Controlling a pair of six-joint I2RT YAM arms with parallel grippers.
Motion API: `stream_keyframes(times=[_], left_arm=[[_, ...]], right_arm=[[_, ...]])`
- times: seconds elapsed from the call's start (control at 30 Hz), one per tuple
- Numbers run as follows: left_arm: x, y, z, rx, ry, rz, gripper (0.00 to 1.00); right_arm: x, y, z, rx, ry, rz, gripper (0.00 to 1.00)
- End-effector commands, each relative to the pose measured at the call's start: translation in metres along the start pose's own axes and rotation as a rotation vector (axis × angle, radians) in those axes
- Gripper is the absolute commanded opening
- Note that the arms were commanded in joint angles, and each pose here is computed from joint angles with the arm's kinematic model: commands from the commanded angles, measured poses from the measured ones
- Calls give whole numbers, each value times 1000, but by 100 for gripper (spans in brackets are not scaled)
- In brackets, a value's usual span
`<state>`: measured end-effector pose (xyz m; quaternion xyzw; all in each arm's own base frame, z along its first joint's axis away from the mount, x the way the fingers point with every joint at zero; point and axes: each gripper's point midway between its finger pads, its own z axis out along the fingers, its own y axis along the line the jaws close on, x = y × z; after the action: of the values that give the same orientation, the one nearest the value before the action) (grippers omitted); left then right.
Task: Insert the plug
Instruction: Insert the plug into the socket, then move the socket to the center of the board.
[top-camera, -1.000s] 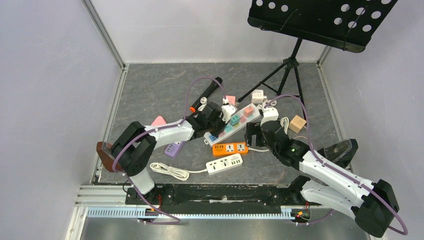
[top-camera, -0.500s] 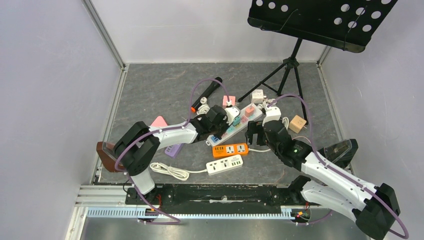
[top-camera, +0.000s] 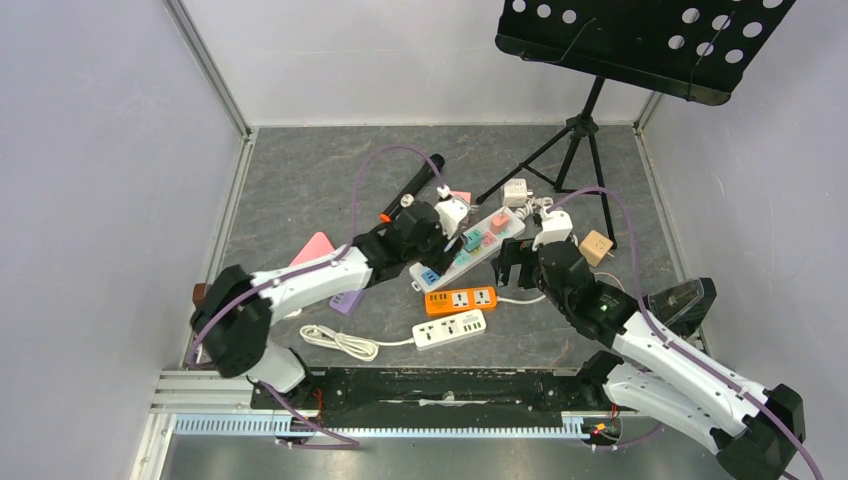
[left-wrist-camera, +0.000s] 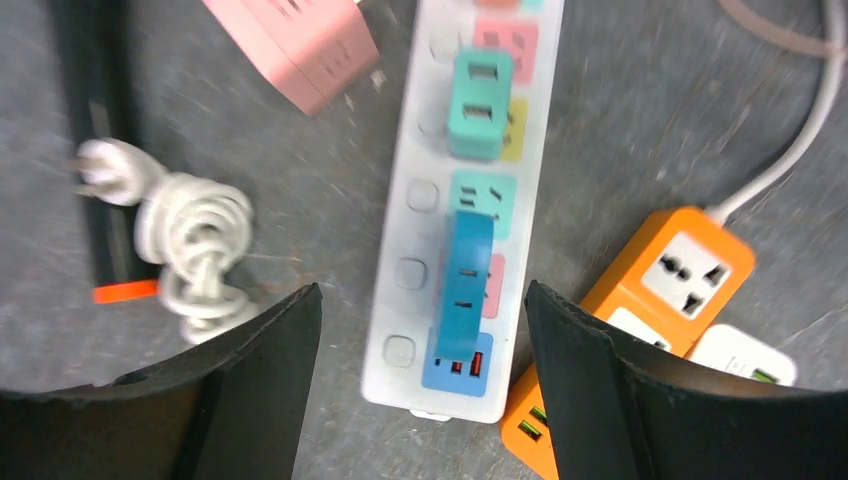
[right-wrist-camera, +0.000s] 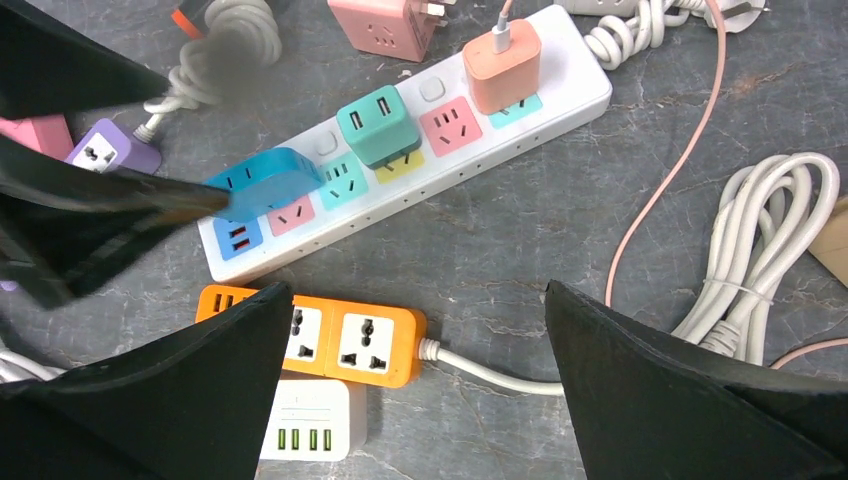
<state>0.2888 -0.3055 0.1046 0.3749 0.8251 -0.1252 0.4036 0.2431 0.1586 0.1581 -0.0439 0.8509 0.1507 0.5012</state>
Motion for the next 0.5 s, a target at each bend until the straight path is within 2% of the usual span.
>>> stream_keyframes(times=[0.0,0.13,0.3,0.47], left_arm=[[-69,20,-51,-90,-243,-106,81],[-76,41,-84,-191,-329,-196,82],[-71,65,-121,-273,-401,-404,82],[-52,73,-149,-315,-390,-458,83]], right_arm=[[-25,5,-8,-15,-55,10,98],[-21,-1,-6,25,-31,-9,98],[-23,-6,-3,70,-8,-21,97],[-30,-7,1,85,1,-28,96]])
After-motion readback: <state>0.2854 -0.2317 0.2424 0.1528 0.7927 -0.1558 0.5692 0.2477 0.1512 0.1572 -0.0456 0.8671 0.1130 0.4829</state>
